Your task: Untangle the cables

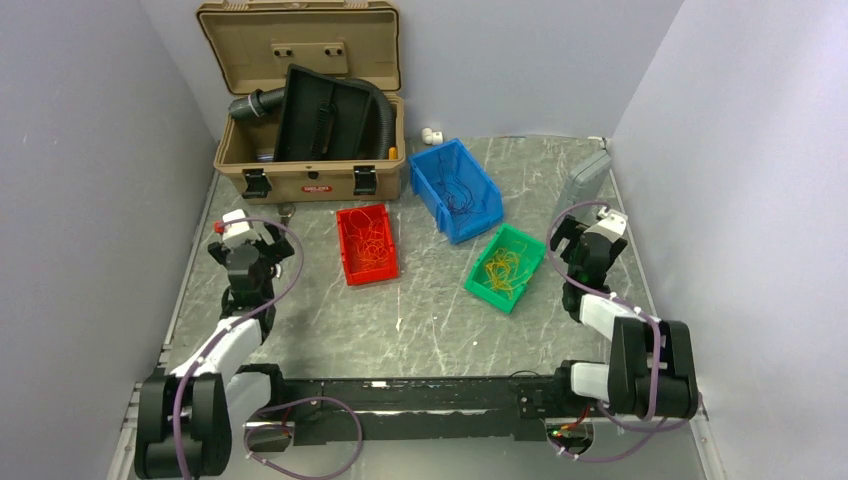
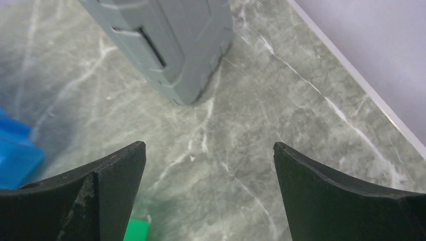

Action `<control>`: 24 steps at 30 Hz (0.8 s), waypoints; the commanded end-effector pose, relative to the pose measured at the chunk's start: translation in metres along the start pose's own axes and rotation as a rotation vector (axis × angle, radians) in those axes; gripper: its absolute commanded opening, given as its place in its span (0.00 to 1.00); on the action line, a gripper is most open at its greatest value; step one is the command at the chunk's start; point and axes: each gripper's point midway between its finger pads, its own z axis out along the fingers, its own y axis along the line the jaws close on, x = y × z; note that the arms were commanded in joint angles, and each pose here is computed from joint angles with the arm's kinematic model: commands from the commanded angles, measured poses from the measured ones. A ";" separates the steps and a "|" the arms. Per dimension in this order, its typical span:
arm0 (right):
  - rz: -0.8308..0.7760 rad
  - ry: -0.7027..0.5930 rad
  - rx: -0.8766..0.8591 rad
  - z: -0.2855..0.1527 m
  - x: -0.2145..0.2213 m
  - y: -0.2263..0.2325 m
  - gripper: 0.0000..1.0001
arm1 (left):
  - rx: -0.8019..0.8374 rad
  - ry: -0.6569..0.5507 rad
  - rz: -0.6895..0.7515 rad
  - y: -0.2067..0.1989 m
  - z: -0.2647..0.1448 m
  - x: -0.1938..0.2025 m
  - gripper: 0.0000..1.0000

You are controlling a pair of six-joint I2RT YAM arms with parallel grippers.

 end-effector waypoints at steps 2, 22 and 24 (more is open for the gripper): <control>-0.052 -0.060 -0.054 0.011 -0.005 0.008 1.00 | 0.054 -0.166 0.161 -0.003 0.002 -0.006 0.99; -0.177 -0.158 -0.152 0.010 0.007 0.038 1.00 | 0.277 -0.105 0.335 -0.037 0.026 0.021 0.99; -0.176 -0.161 -0.153 0.010 0.006 0.038 1.00 | 0.284 -0.101 0.333 -0.039 0.027 0.021 0.99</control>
